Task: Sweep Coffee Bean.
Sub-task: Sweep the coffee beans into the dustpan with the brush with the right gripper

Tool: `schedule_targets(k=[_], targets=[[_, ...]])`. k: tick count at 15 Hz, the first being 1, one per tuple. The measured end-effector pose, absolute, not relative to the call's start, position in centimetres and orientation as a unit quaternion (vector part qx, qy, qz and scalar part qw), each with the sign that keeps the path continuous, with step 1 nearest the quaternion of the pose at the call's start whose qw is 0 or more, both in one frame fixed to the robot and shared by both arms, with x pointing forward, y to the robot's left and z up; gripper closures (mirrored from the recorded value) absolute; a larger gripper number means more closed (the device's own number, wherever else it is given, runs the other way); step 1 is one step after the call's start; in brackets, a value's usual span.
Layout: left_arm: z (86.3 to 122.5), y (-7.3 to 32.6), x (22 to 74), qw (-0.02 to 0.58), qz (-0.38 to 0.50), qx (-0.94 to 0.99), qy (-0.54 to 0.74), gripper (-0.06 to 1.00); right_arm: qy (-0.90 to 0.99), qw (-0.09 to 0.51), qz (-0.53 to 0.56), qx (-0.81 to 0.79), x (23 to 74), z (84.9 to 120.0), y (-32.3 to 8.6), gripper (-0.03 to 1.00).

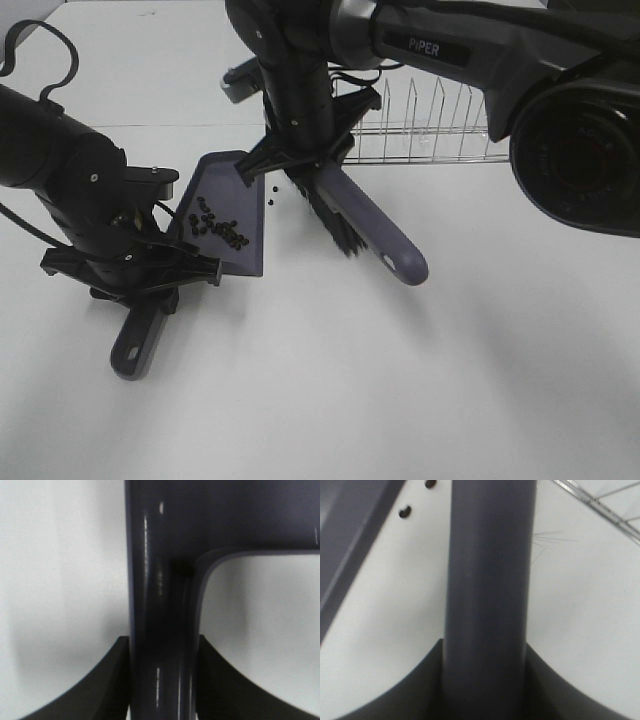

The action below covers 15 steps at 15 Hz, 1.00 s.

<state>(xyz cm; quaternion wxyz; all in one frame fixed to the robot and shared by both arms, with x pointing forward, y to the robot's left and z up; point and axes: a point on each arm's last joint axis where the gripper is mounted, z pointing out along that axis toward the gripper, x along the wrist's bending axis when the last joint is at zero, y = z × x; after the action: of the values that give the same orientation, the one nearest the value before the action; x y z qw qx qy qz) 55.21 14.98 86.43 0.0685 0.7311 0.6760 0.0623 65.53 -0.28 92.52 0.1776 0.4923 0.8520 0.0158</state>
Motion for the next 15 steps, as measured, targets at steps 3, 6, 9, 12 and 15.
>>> schedule_targets(k=[3,6,9,12,15], targets=[[86.4,15.0,55.2,0.068,0.062,0.731,0.676,0.6,0.852,0.15,-0.005,0.501,65.1,91.1,-0.8,0.67],[86.4,15.0,55.2,0.068,0.062,0.731,0.676,0.6,0.852,0.076,0.018,0.518,64.5,89.8,0.5,0.67],[86.4,15.0,55.2,0.068,0.062,0.731,0.676,0.6,0.848,0.033,0.036,0.529,64.3,89.1,1.4,0.67],[86.4,15.0,55.2,0.068,0.062,0.731,0.676,0.6,0.841,0.009,0.075,0.536,64.5,90.7,2.4,0.67],[86.4,15.0,55.2,0.068,0.062,0.731,0.677,0.6,0.832,-0.015,0.119,0.541,64.7,92.3,3.3,0.67]])
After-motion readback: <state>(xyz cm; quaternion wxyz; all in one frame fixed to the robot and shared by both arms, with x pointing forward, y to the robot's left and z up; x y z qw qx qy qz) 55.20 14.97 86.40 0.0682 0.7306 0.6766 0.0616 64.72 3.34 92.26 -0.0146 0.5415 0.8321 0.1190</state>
